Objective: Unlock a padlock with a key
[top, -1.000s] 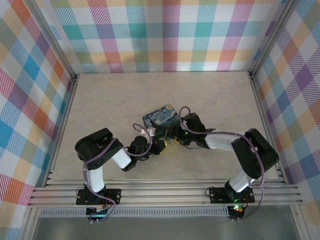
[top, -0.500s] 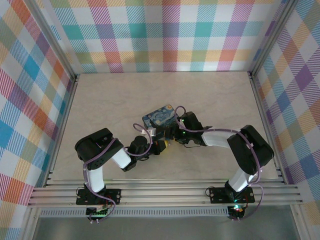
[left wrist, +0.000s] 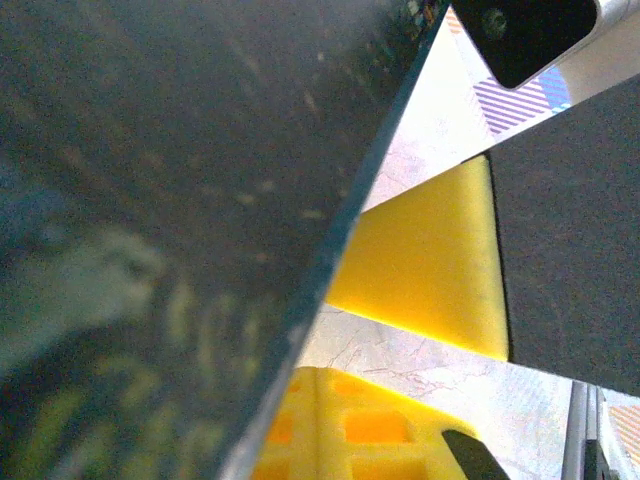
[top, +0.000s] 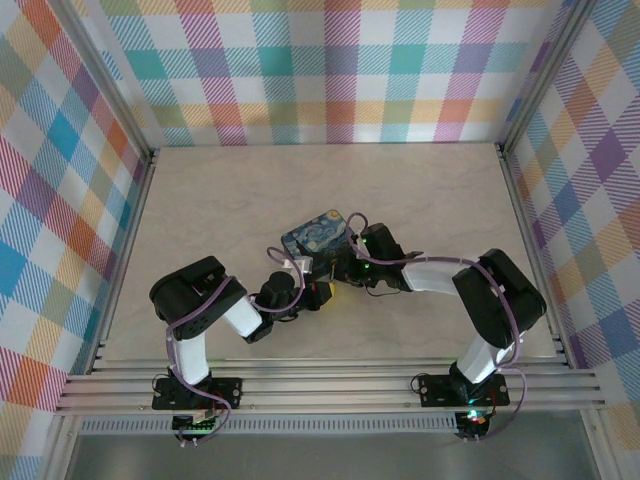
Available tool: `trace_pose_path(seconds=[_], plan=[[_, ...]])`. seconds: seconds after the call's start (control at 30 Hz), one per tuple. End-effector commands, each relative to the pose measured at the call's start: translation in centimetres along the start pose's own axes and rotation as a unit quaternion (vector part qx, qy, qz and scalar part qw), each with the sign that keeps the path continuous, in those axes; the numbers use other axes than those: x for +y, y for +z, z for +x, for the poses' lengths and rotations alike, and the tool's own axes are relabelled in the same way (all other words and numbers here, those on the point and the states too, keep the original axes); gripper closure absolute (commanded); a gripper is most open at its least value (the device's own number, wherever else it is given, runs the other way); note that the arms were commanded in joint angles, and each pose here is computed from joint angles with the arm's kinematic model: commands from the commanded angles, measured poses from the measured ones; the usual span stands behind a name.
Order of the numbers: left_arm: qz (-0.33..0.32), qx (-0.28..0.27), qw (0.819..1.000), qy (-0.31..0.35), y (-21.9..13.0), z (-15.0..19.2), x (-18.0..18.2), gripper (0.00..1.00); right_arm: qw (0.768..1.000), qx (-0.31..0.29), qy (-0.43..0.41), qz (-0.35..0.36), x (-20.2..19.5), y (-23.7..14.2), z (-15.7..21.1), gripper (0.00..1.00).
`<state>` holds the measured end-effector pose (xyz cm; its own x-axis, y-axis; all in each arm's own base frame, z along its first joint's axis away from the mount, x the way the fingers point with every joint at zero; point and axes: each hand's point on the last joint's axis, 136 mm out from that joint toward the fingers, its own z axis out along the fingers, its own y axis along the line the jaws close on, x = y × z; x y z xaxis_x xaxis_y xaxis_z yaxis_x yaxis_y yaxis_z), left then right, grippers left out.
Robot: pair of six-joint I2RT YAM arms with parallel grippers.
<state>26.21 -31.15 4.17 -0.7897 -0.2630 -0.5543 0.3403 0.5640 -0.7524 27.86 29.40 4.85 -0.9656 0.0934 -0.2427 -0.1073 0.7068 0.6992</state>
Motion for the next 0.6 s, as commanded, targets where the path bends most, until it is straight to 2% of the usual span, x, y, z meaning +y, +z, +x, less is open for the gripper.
trace_pose_path(seconds=[0.0,0.03,0.1,0.2,0.23,0.3,0.37,0.43,0.57], plan=[[0.016,-0.014,1.0,0.017,-0.4,-1.2,-1.2,1.0,1.0,0.006,-0.012,-0.01,0.9,-0.1,0.1,0.86],[0.016,-0.013,1.0,0.019,-0.4,-1.3,-1.3,1.0,1.0,0.006,-0.012,-0.011,1.0,-0.1,0.1,0.86],[0.012,-0.014,1.0,0.021,-0.5,-1.4,-1.2,1.0,1.0,0.002,-0.01,-0.007,1.0,-0.3,0.0,0.78],[0.003,-0.021,1.0,0.021,-0.9,-1.7,-1.0,1.0,1.0,-0.009,-0.012,0.006,0.8,-0.9,-0.3,0.54],[-0.004,-0.026,0.999,0.02,-1.1,-1.8,-0.7,1.0,1.0,-0.014,-0.015,0.012,0.7,-1.2,-0.3,0.5],[-0.017,-0.035,0.999,0.019,-1.6,-2.1,-0.4,0.99,0.999,-0.02,-0.021,0.025,0.4,-1.7,-0.4,0.47],[-0.037,-0.039,0.998,0.017,-2.2,-2.3,0.2,0.9,0.998,-0.022,-0.025,0.05,-0.3,-2.0,-0.4,0.46],[-0.069,-0.039,0.997,0.015,-2.9,-2.5,1.1,0.85,0.997,-0.021,-0.041,0.066,-0.4,-2.1,-0.5,0.46],[-0.123,-0.037,0.992,0.02,-4.0,-3.2,2.3,0.86,0.993,-0.014,-0.072,0.089,0.1,-1.6,-0.2,0.46]])
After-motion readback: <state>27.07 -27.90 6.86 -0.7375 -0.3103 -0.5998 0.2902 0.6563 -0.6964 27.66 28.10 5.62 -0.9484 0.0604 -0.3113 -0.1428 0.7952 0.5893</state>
